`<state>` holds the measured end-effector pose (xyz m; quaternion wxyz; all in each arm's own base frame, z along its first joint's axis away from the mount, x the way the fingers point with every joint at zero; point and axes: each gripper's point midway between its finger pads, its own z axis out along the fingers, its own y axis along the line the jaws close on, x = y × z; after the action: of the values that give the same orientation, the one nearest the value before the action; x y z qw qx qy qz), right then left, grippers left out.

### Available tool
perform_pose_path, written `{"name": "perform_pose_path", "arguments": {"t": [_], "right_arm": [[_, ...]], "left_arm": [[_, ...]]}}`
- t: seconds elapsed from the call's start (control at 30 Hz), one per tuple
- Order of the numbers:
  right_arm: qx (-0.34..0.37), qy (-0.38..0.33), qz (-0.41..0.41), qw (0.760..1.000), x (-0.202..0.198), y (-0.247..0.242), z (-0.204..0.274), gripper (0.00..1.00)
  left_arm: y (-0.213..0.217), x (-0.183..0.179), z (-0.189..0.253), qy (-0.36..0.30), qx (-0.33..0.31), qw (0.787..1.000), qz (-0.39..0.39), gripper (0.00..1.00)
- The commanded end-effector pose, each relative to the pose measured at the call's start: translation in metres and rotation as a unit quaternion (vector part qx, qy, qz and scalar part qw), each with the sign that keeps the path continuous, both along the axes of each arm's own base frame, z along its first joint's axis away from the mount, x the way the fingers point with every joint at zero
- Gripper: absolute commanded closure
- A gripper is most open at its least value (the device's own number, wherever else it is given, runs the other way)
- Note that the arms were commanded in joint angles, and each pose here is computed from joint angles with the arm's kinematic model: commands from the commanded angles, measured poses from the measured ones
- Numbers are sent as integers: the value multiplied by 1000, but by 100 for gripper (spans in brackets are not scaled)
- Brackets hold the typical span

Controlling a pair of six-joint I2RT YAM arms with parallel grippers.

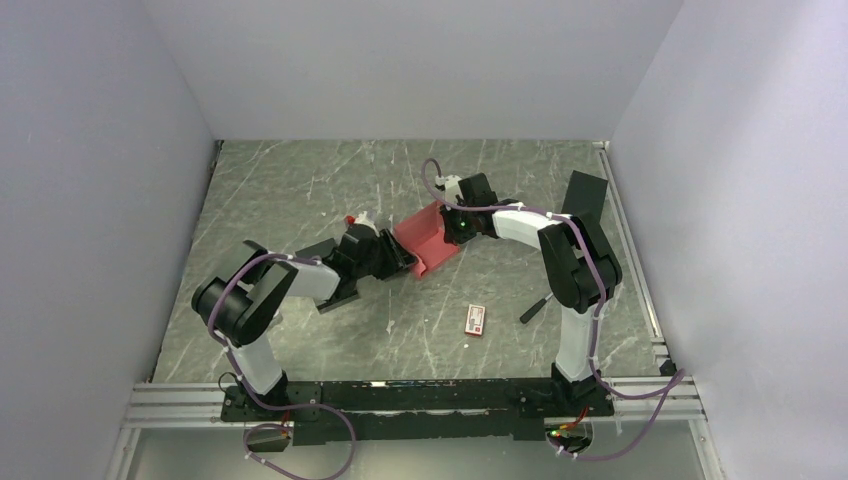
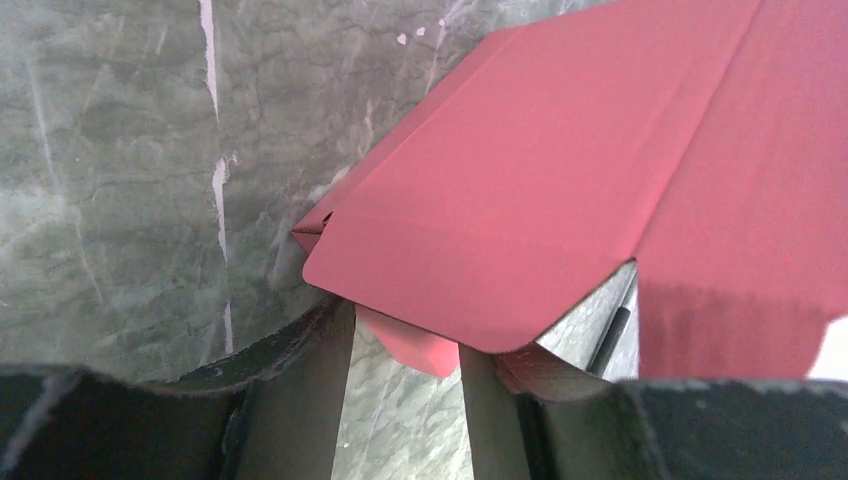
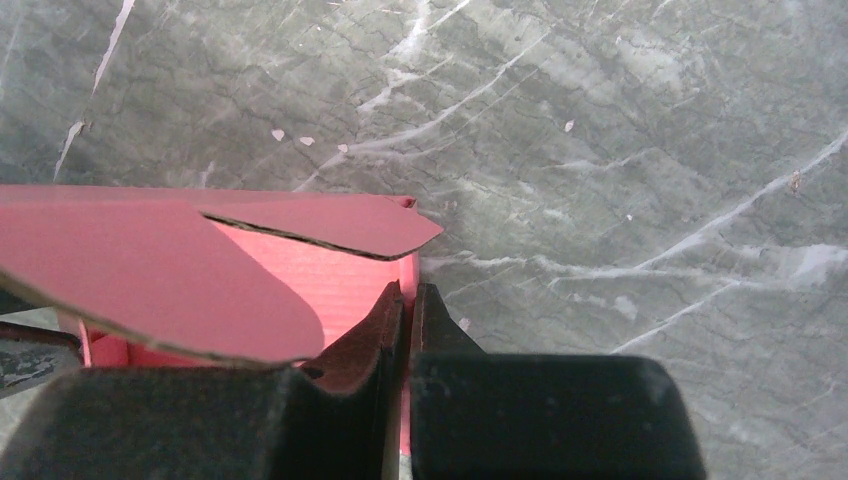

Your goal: Fold the paper box

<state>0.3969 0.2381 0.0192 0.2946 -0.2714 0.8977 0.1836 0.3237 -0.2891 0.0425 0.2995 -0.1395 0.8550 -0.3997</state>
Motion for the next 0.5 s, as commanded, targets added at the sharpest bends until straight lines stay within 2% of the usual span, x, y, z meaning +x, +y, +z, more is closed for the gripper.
{"name": "perform_pose_path", "arguments": {"t": [0.0, 0.17, 0.37, 0.47], "right_arm": [[-13, 47, 14, 999, -23, 4, -20, 100], [-12, 47, 15, 999, -23, 5, -19, 100], [-10, 46, 15, 999, -23, 5, -18, 100], [-9, 44, 15, 999, -22, 5, -17, 100]], "left_arm": [[-1, -1, -5, 40, 27, 999, 22, 53], [-1, -7, -14, 71, 65, 995, 35, 54], [-5, -9, -19, 81, 97, 991, 45, 70], [-8, -7, -20, 78, 103, 991, 45, 73]]}}
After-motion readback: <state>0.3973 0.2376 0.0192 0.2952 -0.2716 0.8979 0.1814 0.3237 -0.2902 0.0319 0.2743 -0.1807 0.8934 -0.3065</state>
